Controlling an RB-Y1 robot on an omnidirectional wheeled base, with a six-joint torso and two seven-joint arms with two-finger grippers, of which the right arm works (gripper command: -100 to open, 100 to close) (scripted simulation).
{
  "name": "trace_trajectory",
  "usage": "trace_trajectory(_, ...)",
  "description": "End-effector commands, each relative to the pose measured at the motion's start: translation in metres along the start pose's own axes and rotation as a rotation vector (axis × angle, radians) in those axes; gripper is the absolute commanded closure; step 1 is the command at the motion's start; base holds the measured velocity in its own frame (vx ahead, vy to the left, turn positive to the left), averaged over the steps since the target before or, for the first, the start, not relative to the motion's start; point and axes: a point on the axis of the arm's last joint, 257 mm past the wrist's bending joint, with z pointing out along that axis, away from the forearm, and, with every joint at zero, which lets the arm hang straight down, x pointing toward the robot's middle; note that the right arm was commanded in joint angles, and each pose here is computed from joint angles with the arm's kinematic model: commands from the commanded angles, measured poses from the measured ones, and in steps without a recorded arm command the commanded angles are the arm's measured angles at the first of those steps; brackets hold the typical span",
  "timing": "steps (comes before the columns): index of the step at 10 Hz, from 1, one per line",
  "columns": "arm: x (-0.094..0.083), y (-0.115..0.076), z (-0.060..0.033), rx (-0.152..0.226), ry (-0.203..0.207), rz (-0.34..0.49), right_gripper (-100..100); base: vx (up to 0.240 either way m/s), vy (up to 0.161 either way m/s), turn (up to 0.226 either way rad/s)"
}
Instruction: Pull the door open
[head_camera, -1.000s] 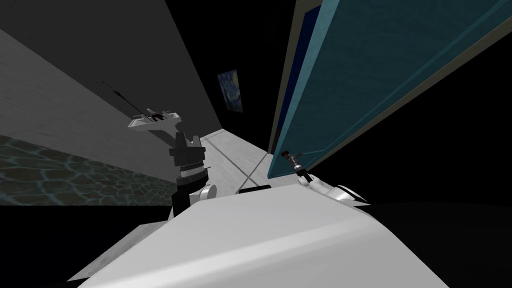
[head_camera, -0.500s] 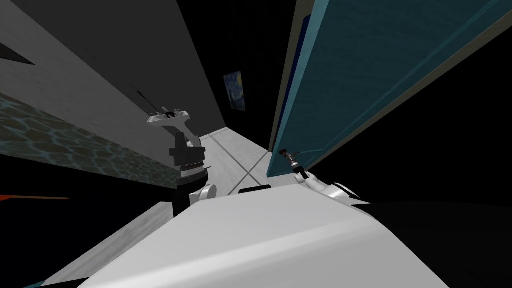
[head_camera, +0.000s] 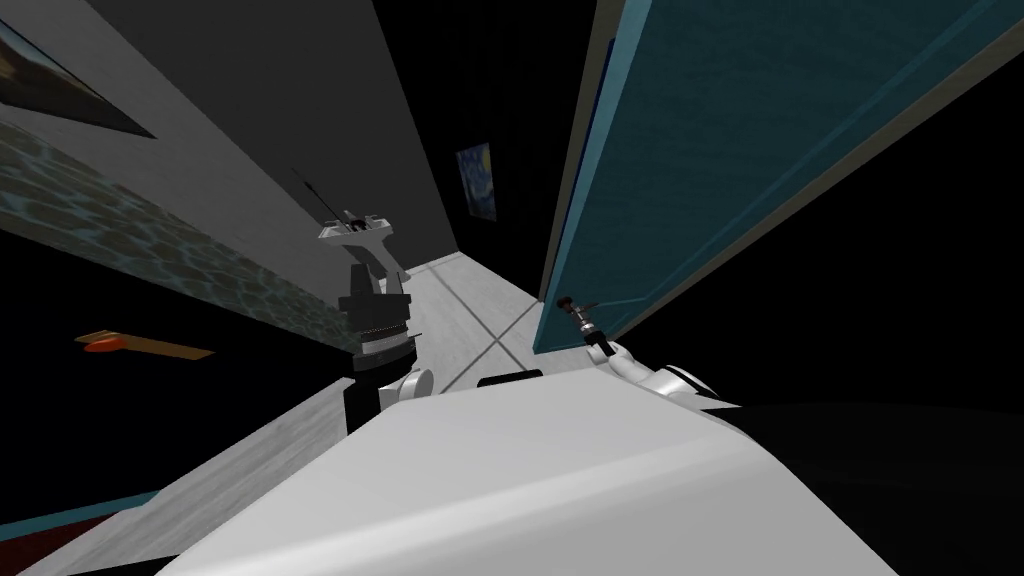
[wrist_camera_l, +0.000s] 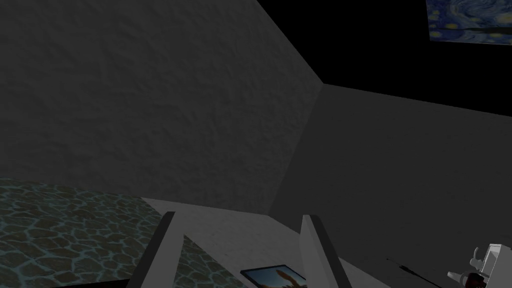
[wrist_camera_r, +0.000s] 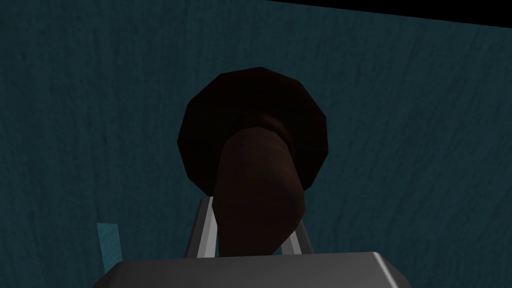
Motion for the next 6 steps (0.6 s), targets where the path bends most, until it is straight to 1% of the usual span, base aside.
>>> trace_trajectory(1,-0.001,-0.002,-0.0061,-0.001,0.01,0.0,100,-0.166,-0.07,0.118)
trace_trajectory(4,-0.01,-0.002,-0.0246,-0.007,0.039,-0.002,100,-0.159,-0.048,0.119)
trace_trajectory(5,-0.011,-0.002,-0.028,-0.008,0.045,-0.002,100,-0.184,-0.071,0.119)
trace_trajectory(6,-0.014,-0.002,-0.0343,-0.009,0.055,-0.003,100,-0.167,-0.087,0.137)
